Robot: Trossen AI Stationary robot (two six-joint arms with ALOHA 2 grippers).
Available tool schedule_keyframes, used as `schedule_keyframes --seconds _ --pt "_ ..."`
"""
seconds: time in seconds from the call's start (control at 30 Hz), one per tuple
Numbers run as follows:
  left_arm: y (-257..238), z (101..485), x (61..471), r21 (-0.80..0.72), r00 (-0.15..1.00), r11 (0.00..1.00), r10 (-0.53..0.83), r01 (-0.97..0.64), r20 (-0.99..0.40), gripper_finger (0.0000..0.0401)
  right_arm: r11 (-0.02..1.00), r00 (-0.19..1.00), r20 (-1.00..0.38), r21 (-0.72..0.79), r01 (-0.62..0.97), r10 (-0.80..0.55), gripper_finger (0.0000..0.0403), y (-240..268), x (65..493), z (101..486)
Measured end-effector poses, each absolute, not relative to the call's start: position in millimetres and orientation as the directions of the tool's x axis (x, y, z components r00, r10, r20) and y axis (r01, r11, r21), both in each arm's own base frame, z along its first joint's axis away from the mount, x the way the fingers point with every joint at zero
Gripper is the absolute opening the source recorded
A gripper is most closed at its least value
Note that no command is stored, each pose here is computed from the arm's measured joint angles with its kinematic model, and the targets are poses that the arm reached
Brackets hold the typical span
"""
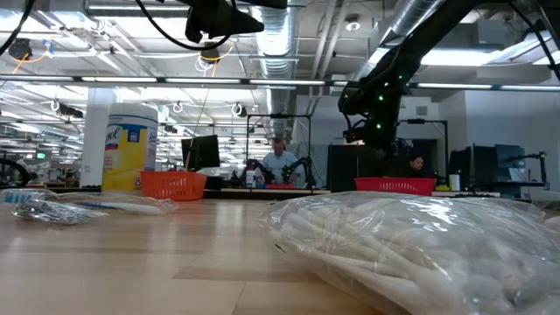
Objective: Pick & Place Travel size toiletries
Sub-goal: Stack the top cotton pack on top of the cotton pack in the red bin
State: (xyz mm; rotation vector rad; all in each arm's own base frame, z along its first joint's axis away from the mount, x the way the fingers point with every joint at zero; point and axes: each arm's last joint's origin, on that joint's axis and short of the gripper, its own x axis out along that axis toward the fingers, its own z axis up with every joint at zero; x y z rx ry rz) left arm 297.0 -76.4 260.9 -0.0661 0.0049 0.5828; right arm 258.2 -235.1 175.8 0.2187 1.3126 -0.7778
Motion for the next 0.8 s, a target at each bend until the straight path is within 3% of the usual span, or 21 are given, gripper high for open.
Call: schedule_keyframes --seconds 0.4,0.67,0.8 --pt "-76 261 297 -0.062 0.835 0.833 0.55 -0.55 -0.023 0.0285 0.703 0.05 -0.924 -0.251 0.665 -0.378 0.0094 -239 255 175" --pt "-76 261 297 -0.062 0.835 0.833 0.55 -0.55 -0.023 0.0285 0.733 -0.029 -0.944 -0.275 0.622 -0.329 0.0064 -244 267 147" --pt "-76 261 297 -0.06 0.835 0.833 0.55 -0.55 -0.023 0.0285 0.698 -0.079 -0.931 -0.322 0.64 -0.357 0.0054 -248 269 147"
